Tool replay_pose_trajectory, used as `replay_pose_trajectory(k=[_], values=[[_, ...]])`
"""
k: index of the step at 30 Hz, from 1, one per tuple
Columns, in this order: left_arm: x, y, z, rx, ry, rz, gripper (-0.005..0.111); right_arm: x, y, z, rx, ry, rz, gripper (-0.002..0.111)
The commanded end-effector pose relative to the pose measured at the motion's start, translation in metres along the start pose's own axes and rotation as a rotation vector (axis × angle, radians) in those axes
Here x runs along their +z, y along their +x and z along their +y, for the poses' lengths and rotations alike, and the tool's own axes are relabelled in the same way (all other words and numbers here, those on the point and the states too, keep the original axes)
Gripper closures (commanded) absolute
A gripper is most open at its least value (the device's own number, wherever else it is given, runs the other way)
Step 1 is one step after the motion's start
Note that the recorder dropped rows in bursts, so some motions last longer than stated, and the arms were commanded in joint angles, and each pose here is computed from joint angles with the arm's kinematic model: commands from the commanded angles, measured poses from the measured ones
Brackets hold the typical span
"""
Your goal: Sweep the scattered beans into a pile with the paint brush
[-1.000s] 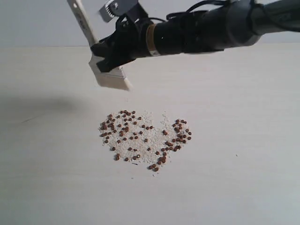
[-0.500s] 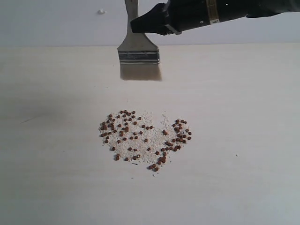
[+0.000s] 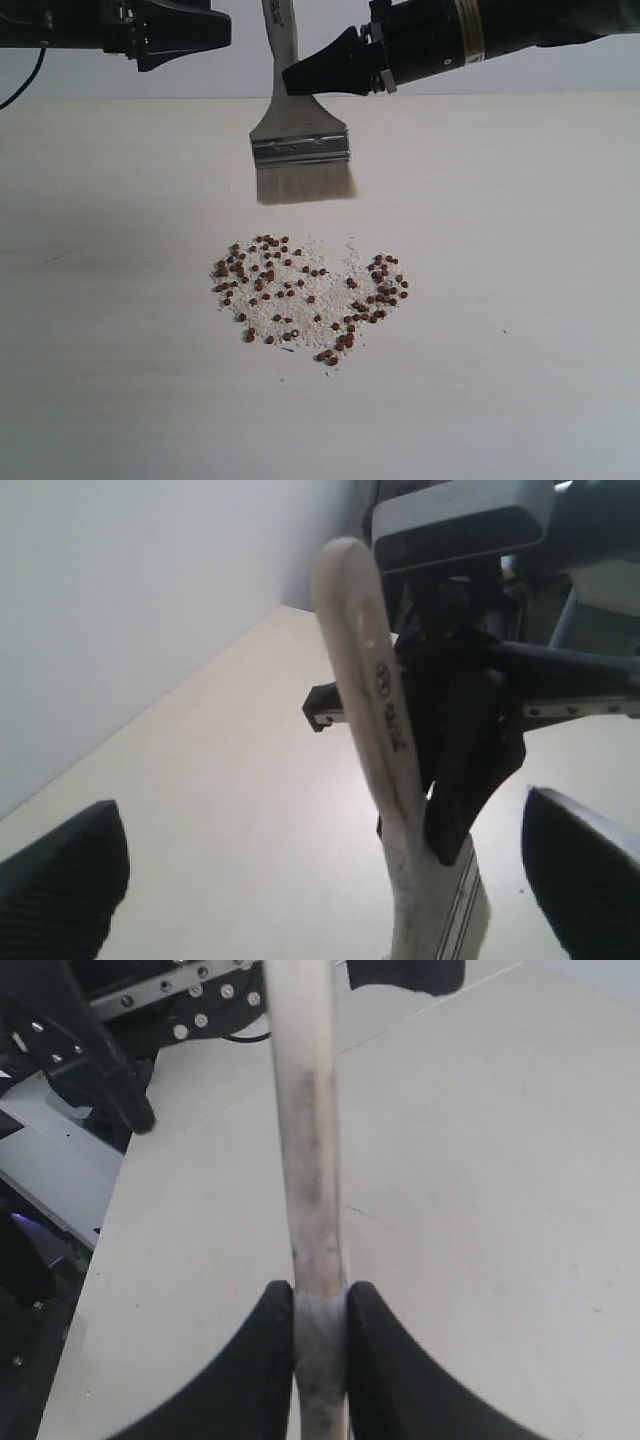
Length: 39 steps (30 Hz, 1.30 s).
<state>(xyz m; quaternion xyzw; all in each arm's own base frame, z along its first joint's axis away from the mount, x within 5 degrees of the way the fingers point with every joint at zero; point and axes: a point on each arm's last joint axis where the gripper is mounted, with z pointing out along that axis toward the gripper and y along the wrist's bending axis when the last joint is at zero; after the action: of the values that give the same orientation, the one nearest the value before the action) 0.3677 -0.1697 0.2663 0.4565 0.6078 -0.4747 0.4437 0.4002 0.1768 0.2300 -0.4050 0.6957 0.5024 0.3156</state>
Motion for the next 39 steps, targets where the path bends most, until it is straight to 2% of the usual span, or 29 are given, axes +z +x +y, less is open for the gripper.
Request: replay_pose_trajectory(k=[1,10,17,23,25,31,39], values=[[0.001,0.003,0.002,-0.013,0.004,-0.029,0.002,0.008,0.009,-0.006,0.015,-0.018,0.015,0.108],[0.009,0.018,0.008,-0.065,0.01,-0.03,0.002,0.027,0.013,-0.001,0.019,-0.056,0.031,0.108],[0.039,0.019,-0.014,-0.051,0.104,0.012,0.002,0.029,0.011,0.0,0.029,-0.062,0.01,0.108],[0.041,0.011,-0.012,-0.123,0.08,-0.076,0.002,0.029,0.011,0.0,-0.085,-0.063,0.006,0.108],[0.041,0.01,-0.011,-0.146,0.078,-0.087,0.002,0.029,0.011,0.0,-0.159,-0.063,0.0,0.108],[0.039,0.01,-0.01,-0.16,0.073,-0.093,0.002,0.027,0.006,-0.001,-0.264,-0.053,-0.062,0.108],[0.039,0.009,-0.01,-0.157,0.069,-0.105,0.002,0.001,0.002,-0.017,-0.204,0.013,-0.138,0.108]])
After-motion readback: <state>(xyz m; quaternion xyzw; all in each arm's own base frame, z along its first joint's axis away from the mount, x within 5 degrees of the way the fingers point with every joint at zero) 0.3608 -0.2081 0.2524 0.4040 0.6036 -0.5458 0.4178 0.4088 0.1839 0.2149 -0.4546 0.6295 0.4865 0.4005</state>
